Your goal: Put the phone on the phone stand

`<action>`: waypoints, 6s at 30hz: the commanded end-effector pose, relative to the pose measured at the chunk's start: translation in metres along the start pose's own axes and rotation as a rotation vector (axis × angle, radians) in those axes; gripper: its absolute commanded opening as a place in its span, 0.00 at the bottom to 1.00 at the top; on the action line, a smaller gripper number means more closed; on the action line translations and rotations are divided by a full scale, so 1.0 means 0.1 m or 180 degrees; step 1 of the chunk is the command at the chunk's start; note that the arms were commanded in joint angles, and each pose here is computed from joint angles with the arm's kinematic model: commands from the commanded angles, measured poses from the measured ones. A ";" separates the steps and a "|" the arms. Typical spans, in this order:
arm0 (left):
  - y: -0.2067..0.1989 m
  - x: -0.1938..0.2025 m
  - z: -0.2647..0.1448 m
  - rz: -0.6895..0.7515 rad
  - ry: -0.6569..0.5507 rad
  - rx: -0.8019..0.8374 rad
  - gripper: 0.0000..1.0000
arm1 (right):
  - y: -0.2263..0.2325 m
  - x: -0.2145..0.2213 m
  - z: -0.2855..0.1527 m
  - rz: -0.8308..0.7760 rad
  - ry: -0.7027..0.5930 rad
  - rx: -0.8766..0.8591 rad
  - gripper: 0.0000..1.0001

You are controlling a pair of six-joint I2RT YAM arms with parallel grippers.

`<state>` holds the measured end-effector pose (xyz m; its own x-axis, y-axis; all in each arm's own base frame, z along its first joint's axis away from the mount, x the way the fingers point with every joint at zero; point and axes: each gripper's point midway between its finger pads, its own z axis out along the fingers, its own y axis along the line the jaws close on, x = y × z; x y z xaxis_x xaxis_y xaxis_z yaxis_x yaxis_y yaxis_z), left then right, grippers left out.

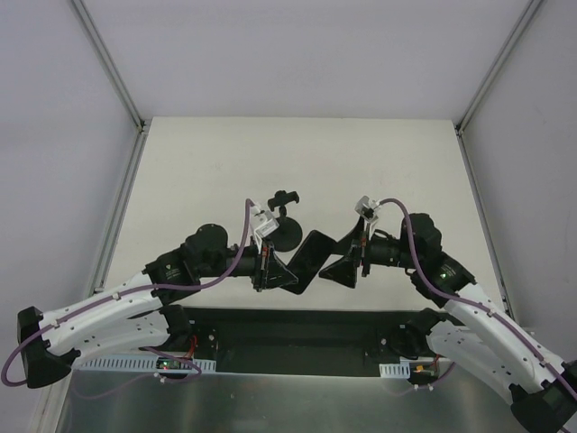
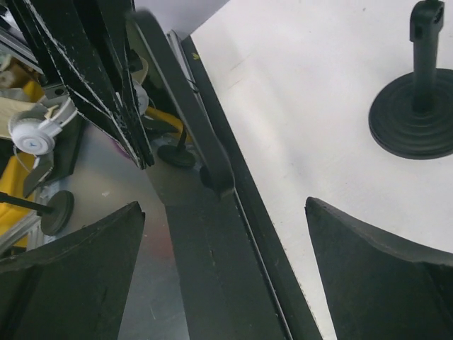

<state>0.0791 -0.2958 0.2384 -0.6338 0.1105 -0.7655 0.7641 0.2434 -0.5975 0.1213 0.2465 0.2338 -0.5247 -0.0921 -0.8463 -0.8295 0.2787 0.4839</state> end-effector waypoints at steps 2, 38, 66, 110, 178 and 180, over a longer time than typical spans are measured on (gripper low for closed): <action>-0.09 -0.44 -0.13 0.0032 -0.0678 -0.0040 0.00 | 0.32 -0.39 0.05 0.0064 -0.0681 -0.0591 1.00; -0.06 -0.88 -0.26 -0.0610 -0.1467 -0.0129 0.60 | 0.75 -0.42 0.32 0.0065 -0.0787 -0.1240 0.00; -0.33 -1.00 -0.30 -0.0678 -0.0407 0.0454 0.36 | 0.89 -0.18 0.30 -0.0031 -0.0191 -0.1496 0.00; 0.26 -0.94 -1.38 -0.0143 -0.1054 -0.1726 0.00 | -0.82 -0.56 0.43 0.0250 0.0160 0.1991 0.99; -0.18 -1.41 -0.09 0.2549 -0.0789 0.0798 0.00 | -0.71 -0.72 1.10 -0.0758 0.0704 0.0448 0.00; -0.11 -1.43 -0.06 0.2560 -0.0780 0.0826 0.00 | -0.71 -0.72 1.09 -0.0746 0.0703 0.0389 0.00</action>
<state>0.1704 -0.3059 0.3172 -0.1054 0.0390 -0.9937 0.9894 0.1048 -0.1008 0.2505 0.3236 0.2048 -0.4308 -0.4155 -0.8011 -0.8556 0.4705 0.2160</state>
